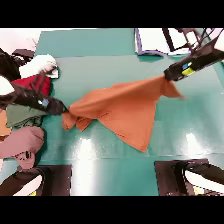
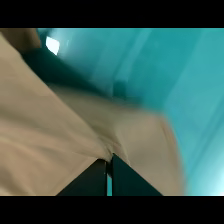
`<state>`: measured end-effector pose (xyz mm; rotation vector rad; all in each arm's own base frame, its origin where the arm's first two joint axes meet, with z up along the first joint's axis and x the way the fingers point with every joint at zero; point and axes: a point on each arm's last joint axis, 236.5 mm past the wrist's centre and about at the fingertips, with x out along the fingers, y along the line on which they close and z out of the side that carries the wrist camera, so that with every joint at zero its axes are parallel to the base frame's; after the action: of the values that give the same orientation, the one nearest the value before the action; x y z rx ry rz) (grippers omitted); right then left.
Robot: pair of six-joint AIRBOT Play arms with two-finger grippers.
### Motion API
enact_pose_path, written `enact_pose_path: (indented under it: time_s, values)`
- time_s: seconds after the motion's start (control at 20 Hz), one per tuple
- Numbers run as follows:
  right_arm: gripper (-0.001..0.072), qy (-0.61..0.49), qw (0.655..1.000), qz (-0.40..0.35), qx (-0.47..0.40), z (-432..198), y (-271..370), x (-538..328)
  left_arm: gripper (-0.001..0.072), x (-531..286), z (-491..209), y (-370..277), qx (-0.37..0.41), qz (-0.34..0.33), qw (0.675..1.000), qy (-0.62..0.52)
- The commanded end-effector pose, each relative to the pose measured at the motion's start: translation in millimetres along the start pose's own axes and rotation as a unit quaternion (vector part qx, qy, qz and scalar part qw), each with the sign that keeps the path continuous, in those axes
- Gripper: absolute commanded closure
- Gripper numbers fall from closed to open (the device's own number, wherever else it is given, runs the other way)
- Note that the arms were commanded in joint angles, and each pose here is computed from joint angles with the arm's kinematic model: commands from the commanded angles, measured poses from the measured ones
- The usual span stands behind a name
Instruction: Fold the shirts.
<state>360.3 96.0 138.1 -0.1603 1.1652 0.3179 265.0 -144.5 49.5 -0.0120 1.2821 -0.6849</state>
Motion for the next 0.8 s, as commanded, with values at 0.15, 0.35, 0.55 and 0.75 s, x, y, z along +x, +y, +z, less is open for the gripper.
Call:
enact_pose_path:
  time_s: [0.15,0.35,0.55,0.75]
  values:
    - [0.0698,0.019,1.000,0.006,-0.008,-35.0,10.0,14.4,0.0085,21.9,-25.6,-32.3,-0.031,-0.092,0.995,0.036]
    - [0.0698,0.012,1.000,0.005,-0.006,-34.6,9.3,11.2,0.0085,-3.3,41.9,-5.8,-0.032,-0.017,0.996,-0.083]
    - [0.0698,-0.002,1.000,0.030,-0.002,-27.8,21.1,11.4,0.0086,1.5,81.8,38.2,-0.070,0.047,0.986,-0.144]
    - [0.0698,-0.006,1.000,0.030,-0.002,-25.9,21.1,11.3,0.0085,74.5,63.4,79.4,-0.129,0.035,0.990,-0.052]
